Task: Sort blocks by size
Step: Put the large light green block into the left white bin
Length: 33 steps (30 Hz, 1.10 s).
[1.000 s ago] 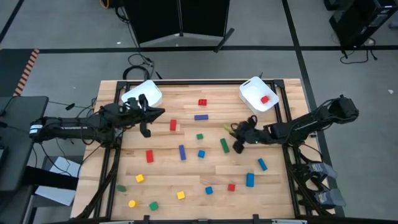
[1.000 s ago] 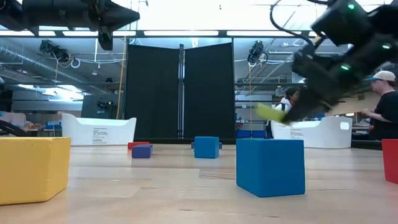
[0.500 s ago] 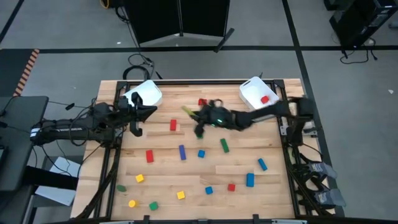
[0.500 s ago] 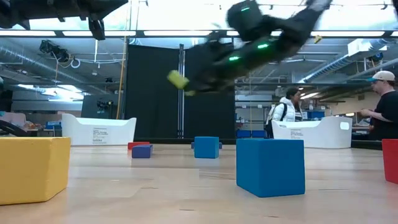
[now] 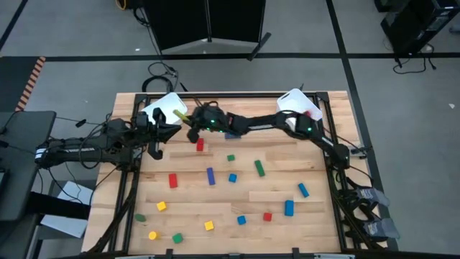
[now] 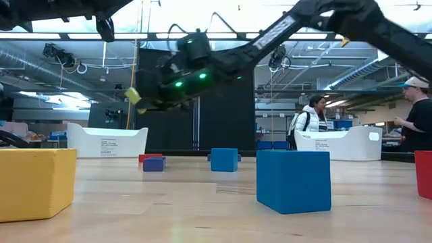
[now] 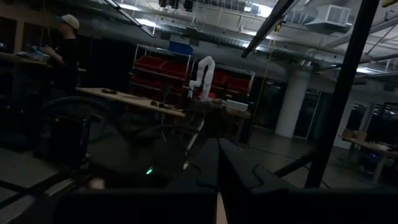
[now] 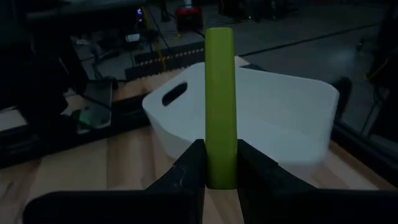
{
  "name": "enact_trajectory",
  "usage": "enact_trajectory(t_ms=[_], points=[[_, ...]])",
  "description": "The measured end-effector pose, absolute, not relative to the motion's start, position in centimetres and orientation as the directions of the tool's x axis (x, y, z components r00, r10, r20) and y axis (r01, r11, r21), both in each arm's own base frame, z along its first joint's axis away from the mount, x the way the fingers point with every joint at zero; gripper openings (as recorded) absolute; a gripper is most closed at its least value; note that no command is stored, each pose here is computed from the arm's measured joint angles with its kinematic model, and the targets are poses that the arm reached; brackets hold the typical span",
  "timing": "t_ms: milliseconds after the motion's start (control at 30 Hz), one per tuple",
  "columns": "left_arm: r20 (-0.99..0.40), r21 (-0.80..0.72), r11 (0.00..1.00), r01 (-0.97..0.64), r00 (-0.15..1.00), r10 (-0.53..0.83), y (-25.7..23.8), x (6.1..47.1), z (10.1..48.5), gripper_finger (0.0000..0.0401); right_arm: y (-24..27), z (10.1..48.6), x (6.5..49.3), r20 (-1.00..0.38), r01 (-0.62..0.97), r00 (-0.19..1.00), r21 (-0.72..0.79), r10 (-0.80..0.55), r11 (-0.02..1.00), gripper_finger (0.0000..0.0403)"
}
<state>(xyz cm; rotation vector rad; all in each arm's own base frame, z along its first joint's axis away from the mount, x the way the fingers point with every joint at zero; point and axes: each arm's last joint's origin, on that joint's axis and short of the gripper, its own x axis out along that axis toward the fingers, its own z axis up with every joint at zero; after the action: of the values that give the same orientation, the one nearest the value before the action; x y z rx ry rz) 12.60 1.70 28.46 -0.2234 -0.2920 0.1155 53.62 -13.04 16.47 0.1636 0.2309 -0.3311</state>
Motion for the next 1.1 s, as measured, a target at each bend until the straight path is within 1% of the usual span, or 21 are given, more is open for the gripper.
enact_trajectory(t_ms=[200, 433, 600, 733, 967, 1100], points=[[0.272, -0.248, 0.966, -0.076, 0.951, 0.145, 1.7, 12.6, 28.5, 0.0011, -14.8, 16.3, 56.1, -0.237, 0.352, 0.917, 0.104, -0.321, 0.93, 0.007], [0.272, -0.259, 0.963, -0.072, 0.951, 0.145, 1.7, 12.6, 28.5, 0.0011, -17.1, 16.4, 57.1, -0.233, 0.385, 0.906, 0.105, -0.353, 0.917, 0.007], [0.27, -0.259, 0.963, -0.073, 0.952, 0.145, 1.7, 12.6, 28.4, 0.0011, -18.9, 16.5, 56.8, -0.23, 0.419, 0.893, 0.112, -0.387, 0.901, 0.007], [0.27, -0.259, 0.963, -0.073, 0.952, 0.145, 1.7, 12.6, 28.4, 0.0011, -20.5, 16.2, 56.1, -0.265, 0.447, 0.876, 0.133, -0.403, 0.885, 0.007], [0.271, -0.257, 0.963, -0.074, 0.952, 0.145, 1.7, 12.6, 28.4, 0.0011, -21.3, 15.8, 55.7, -0.306, 0.418, 0.883, 0.168, -0.356, 0.893, 0.007], [0.272, -0.256, 0.964, -0.074, 0.951, 0.145, 1.7, 12.6, 28.5, 0.0011, -20.8, 15.9, 55.9, -0.299, 0.394, 0.894, 0.173, -0.333, 0.903, 0.007]])
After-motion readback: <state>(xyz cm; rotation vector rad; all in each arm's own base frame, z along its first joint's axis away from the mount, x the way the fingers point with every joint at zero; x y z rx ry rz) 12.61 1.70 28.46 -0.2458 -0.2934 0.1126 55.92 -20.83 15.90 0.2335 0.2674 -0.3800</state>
